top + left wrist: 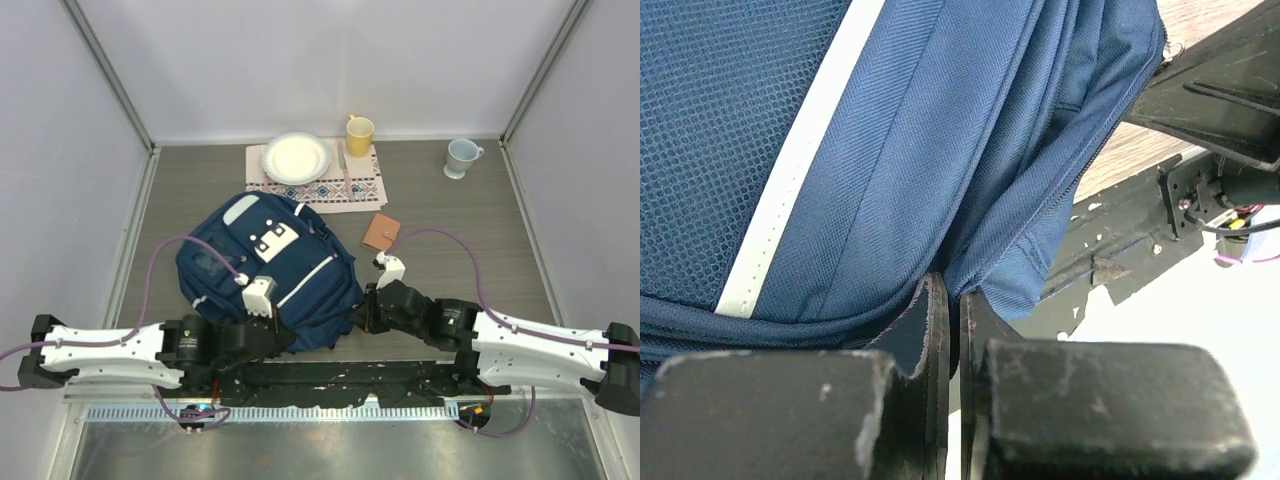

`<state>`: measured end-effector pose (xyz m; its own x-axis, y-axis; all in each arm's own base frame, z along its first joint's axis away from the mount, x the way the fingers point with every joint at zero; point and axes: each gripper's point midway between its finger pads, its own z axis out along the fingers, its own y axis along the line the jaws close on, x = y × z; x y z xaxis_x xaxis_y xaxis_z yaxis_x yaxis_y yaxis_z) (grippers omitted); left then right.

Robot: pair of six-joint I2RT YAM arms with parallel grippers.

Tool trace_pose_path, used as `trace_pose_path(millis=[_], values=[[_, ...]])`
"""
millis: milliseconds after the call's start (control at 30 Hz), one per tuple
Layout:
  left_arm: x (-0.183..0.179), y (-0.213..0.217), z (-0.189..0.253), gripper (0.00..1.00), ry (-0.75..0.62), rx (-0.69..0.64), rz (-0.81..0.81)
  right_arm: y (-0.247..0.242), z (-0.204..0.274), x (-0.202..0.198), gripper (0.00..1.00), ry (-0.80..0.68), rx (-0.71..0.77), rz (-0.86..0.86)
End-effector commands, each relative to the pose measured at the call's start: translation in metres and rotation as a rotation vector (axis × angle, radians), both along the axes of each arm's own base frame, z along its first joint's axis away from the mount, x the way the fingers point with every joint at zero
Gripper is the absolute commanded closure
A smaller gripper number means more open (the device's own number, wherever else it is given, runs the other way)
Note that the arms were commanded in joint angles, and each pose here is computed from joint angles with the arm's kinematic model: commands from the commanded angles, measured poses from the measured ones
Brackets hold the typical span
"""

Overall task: Pack the student bag
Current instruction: Zip the student bag at the center of the board.

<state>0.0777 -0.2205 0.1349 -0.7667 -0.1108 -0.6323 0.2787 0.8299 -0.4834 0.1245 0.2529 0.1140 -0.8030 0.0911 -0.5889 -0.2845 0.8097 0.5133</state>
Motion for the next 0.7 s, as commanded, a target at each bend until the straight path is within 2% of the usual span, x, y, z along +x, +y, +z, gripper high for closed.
trace_pose_path(millis=[0, 67, 100, 200, 333, 433, 500, 667], values=[[0.023, 0.044, -0.011, 0.95, -0.149, 0.229, 0.018, -0.051, -0.033, 0.014, 0.99, -0.071, -0.230, -0.040], [0.022, 0.030, -0.001, 0.84, -0.163, 0.204, -0.021, -0.037, -0.025, 0.009, 0.99, -0.084, -0.160, 0.029], [0.021, 0.025, -0.002, 0.73, -0.165, 0.226, -0.047, -0.032, -0.023, 0.005, 0.99, -0.075, -0.135, 0.057], [0.022, 0.006, 0.021, 0.61, -0.219, 0.206, -0.109, -0.028, -0.019, 0.001, 0.99, -0.082, -0.122, 0.100], [0.027, -0.015, 0.061, 0.50, -0.322, 0.140, -0.161, -0.024, -0.015, -0.007, 0.99, -0.080, -0.135, 0.177], [0.027, -0.025, 0.083, 0.45, -0.360, 0.108, -0.197, -0.017, -0.011, -0.011, 0.99, -0.086, -0.120, 0.229], [0.026, -0.028, 0.086, 0.37, -0.379, 0.123, -0.228, -0.015, -0.009, -0.013, 0.99, -0.090, -0.115, 0.243], [0.015, -0.066, 0.072, 0.31, -0.388, 0.127, -0.353, -0.011, 0.002, -0.012, 0.99, -0.127, -0.092, 0.248]])
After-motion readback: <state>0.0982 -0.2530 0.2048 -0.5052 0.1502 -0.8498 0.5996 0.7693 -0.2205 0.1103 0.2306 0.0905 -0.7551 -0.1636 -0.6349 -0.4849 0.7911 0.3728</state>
